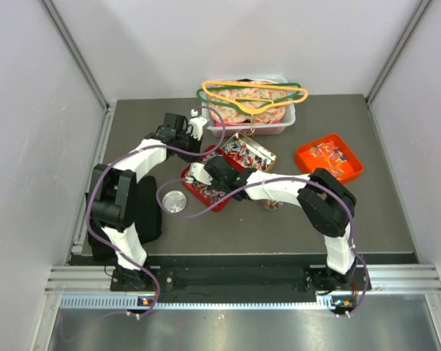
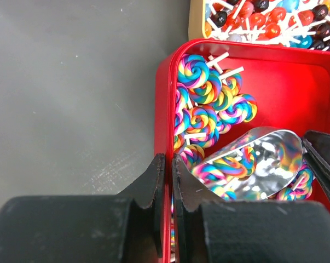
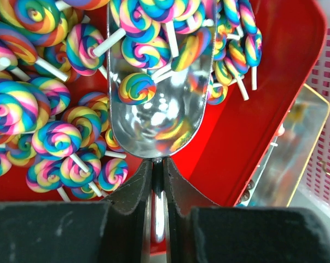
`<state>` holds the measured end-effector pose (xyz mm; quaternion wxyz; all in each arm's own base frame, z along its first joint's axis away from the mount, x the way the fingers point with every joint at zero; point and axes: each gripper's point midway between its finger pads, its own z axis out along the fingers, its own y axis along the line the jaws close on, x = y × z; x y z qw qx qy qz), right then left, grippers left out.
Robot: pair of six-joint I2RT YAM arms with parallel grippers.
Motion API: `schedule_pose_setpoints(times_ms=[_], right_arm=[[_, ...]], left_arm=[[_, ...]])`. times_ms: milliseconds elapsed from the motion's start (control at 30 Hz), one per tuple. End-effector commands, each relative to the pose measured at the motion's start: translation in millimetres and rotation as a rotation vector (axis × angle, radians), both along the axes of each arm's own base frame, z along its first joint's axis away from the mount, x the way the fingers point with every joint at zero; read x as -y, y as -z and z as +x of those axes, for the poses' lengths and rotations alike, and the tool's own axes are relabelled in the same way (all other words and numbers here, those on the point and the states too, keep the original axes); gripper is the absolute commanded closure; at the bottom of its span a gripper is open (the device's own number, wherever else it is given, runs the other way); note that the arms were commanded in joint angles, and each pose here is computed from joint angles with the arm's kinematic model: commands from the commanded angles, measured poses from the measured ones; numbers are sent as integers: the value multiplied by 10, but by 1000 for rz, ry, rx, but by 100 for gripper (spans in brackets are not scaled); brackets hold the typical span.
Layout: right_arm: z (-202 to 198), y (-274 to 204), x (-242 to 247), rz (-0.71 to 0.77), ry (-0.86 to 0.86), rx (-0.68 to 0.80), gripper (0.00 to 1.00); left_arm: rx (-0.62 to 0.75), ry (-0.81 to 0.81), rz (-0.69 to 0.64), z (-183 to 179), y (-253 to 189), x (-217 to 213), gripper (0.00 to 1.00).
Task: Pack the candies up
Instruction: Scoop the fake candies from the storage box.
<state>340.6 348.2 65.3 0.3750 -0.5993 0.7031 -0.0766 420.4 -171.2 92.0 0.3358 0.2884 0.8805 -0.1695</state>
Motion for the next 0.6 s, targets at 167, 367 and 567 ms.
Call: schedule_pose_setpoints(times_ms=[167,367,567], right_arm=[[81,24,-116,68,16,-11,100],[109,-37,-46,134,52,-10,100],[109,-165,-18,186,52,14,100]], left_arm=[[116,8,-93,140,-506,141,100],[114,8,-90,143,-492,138,100],[106,1,-97,157,-478,150,100]])
